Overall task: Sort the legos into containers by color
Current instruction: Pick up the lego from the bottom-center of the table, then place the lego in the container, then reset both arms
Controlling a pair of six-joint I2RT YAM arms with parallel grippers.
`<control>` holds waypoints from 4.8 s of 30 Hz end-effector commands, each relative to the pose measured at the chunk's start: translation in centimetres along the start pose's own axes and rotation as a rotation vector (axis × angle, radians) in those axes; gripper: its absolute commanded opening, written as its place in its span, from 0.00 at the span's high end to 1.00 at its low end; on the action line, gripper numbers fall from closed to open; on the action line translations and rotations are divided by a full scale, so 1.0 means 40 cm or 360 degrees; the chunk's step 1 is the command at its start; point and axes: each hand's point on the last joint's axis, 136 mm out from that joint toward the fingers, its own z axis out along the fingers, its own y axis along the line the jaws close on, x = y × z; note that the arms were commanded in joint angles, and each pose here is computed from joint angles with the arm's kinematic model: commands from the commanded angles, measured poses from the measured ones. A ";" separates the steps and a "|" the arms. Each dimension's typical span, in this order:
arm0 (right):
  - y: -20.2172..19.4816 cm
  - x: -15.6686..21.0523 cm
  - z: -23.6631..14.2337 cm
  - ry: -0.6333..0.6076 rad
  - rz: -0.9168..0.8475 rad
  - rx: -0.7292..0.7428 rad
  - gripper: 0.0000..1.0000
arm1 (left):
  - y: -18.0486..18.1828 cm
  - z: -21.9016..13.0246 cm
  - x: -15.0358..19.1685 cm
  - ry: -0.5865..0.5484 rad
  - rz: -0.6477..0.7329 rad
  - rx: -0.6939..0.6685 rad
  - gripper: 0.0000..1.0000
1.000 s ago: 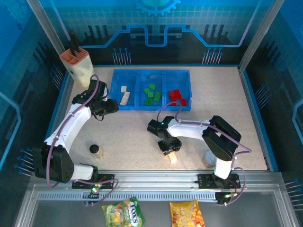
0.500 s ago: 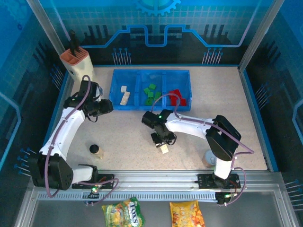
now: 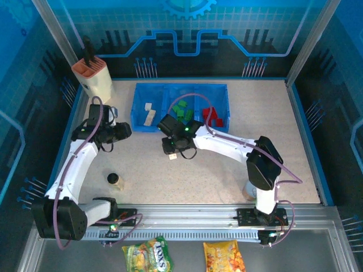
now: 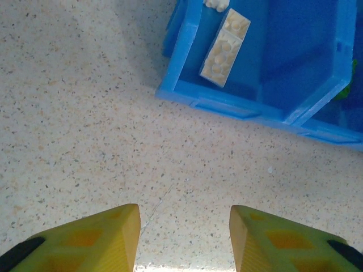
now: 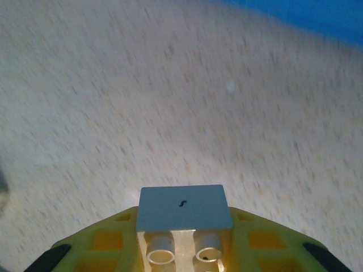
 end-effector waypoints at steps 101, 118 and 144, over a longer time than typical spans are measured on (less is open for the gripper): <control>-1.017 0.030 -0.225 -0.1132 0.0323 0.0885 0.00 | 0.118 0.226 -0.073 -0.0818 0.0346 -0.0101 0.01; -0.914 -0.030 -0.131 -0.1300 -0.0055 0.0639 0.00 | 0.046 0.290 -0.067 -0.0928 0.0525 0.0188 0.01; -0.914 -0.038 -0.121 -0.1265 -0.0074 0.0666 0.00 | 0.044 0.294 -0.070 -0.0940 0.0540 0.0123 0.01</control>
